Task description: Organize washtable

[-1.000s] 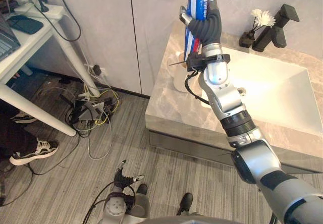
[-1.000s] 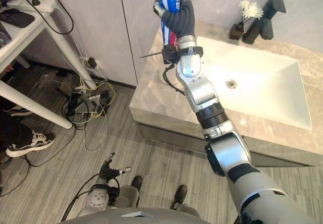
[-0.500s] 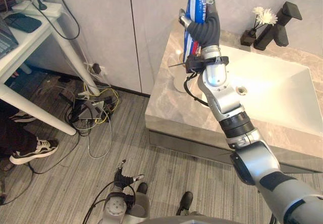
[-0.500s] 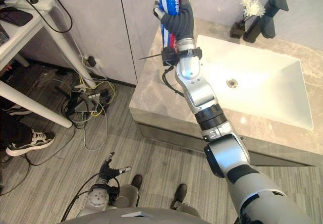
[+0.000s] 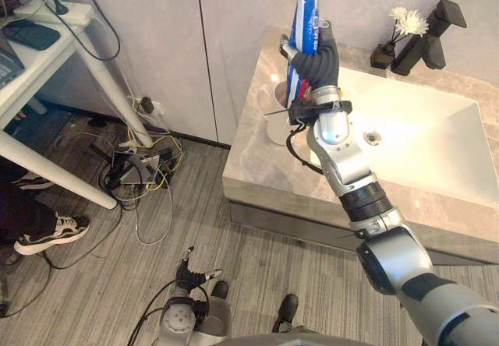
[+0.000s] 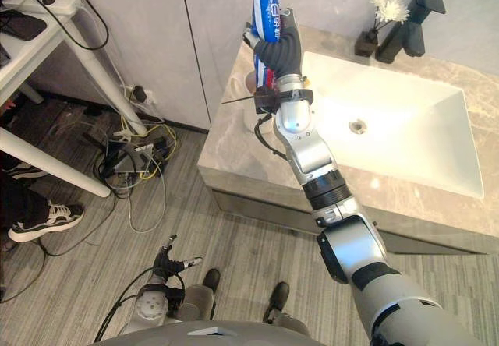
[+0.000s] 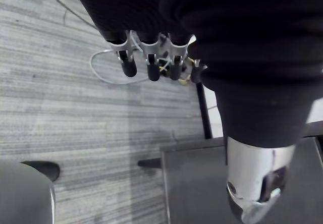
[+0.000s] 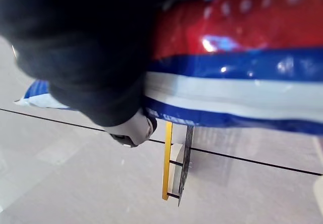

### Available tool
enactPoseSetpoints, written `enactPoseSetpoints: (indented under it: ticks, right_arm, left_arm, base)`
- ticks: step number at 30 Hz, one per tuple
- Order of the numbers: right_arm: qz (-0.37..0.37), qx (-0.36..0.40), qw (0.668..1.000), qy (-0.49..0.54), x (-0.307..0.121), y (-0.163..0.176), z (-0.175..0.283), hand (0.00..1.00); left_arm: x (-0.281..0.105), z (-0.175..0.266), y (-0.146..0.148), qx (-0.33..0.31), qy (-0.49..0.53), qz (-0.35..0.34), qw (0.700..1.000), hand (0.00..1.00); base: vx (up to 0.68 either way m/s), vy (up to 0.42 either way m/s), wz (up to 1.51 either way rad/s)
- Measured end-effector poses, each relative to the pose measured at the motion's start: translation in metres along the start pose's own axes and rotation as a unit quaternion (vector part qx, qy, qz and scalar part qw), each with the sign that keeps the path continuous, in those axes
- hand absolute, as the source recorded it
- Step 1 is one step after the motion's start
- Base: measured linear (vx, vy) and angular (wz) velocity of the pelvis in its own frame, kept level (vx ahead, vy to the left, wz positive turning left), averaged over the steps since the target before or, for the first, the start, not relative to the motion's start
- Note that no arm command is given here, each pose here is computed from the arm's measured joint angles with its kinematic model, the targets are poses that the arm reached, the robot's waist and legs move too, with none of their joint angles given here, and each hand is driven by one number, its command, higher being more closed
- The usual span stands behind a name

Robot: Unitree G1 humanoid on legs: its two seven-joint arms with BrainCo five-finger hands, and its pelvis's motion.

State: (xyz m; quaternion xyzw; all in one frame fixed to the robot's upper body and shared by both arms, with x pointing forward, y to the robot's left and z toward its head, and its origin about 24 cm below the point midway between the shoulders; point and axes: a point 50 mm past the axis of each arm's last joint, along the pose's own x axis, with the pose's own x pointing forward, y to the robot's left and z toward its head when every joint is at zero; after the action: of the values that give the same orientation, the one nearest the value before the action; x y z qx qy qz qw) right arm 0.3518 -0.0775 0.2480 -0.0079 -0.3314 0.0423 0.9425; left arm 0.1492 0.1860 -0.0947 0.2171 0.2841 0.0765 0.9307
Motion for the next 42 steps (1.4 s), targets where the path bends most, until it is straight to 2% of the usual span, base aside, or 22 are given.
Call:
enactPoseSetpoints:
  ticks: [20,27,42]
  right_arm:
    - [0.004,0.020,1.000,0.001,-0.004,0.008,0.000,0.00]
    - [-0.001,0.033,0.999,-0.001,-0.017,0.006,-0.001,0.00]
    - [-0.028,0.109,0.979,-0.172,-0.028,-0.004,0.070,0.00]
  left_arm:
    - [0.000,0.000,0.000,-0.001,0.001,0.004,1.000,0.00]
    - [0.000,-0.001,0.000,0.000,0.006,0.005,1.000,0.00]
    - [0.001,-0.007,-0.001,0.005,0.022,-0.004,1.000,0.00]
  base:
    - [0.00,0.001,-0.01]
    - [0.00,0.001,-0.02]
    - [-0.01,0.004,-0.06]
